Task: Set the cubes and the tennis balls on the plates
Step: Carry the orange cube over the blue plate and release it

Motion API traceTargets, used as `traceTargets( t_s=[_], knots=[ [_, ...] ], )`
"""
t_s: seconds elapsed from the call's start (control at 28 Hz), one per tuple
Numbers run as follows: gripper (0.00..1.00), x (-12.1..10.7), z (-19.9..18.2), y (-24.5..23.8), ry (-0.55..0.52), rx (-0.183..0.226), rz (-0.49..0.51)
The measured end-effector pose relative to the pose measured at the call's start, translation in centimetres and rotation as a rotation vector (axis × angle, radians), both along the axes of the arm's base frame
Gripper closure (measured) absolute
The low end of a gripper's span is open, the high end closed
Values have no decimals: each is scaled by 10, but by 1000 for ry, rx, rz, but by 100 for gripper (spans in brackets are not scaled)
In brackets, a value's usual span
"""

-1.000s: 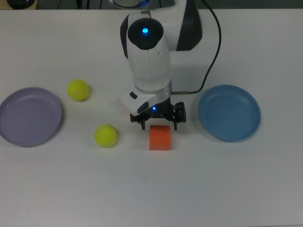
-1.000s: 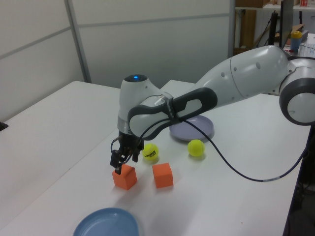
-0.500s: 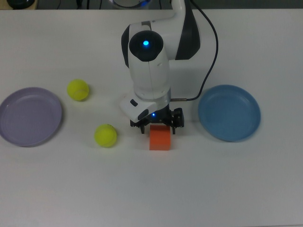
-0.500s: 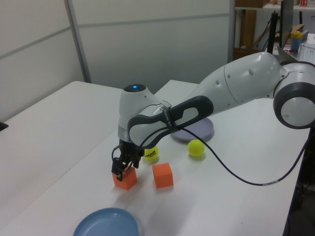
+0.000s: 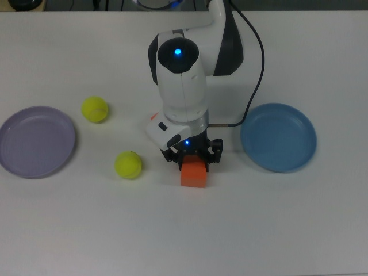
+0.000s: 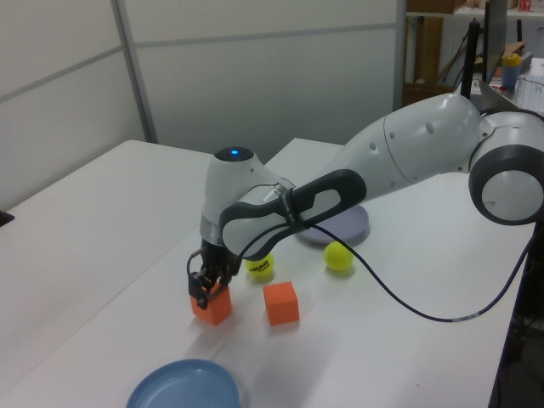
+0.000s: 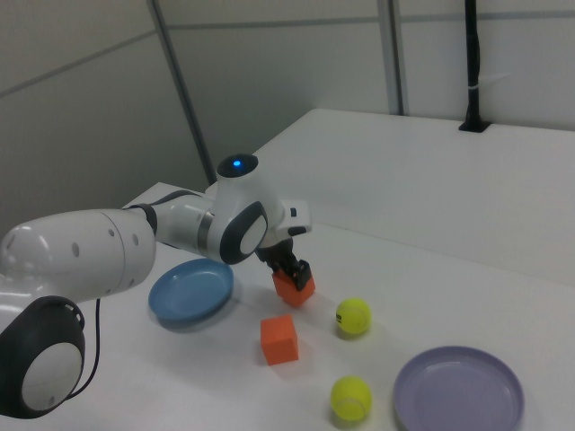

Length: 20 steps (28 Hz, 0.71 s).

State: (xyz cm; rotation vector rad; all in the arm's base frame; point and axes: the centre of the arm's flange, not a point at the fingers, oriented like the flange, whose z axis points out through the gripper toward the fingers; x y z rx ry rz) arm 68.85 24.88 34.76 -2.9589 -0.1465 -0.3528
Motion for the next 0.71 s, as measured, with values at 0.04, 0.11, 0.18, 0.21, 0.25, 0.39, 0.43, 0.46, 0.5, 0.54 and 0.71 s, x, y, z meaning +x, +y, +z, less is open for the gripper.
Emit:
traceTargets(
  t_s=[0.04,0.11,0.18,0.21,0.25,0.39,0.43,0.46,0.5,0.54,0.71],
  knots=[
    [37,-1,6,4,-8,5,6],
    [37,-5,20,18,-25,21,25],
    [39,-15,40,41,-43,44,52],
    [39,-21,48,51,-48,51,64],
    [39,-27,55,61,-48,55,74],
    [39,-58,72,107,-38,41,117],
    [39,-64,73,117,-37,35,125],
    [39,-71,74,126,-38,28,132],
    [39,-77,73,136,-38,23,138],
    [39,-85,71,148,-38,14,147],
    [39,-115,57,183,-26,-20,172]
  ],
)
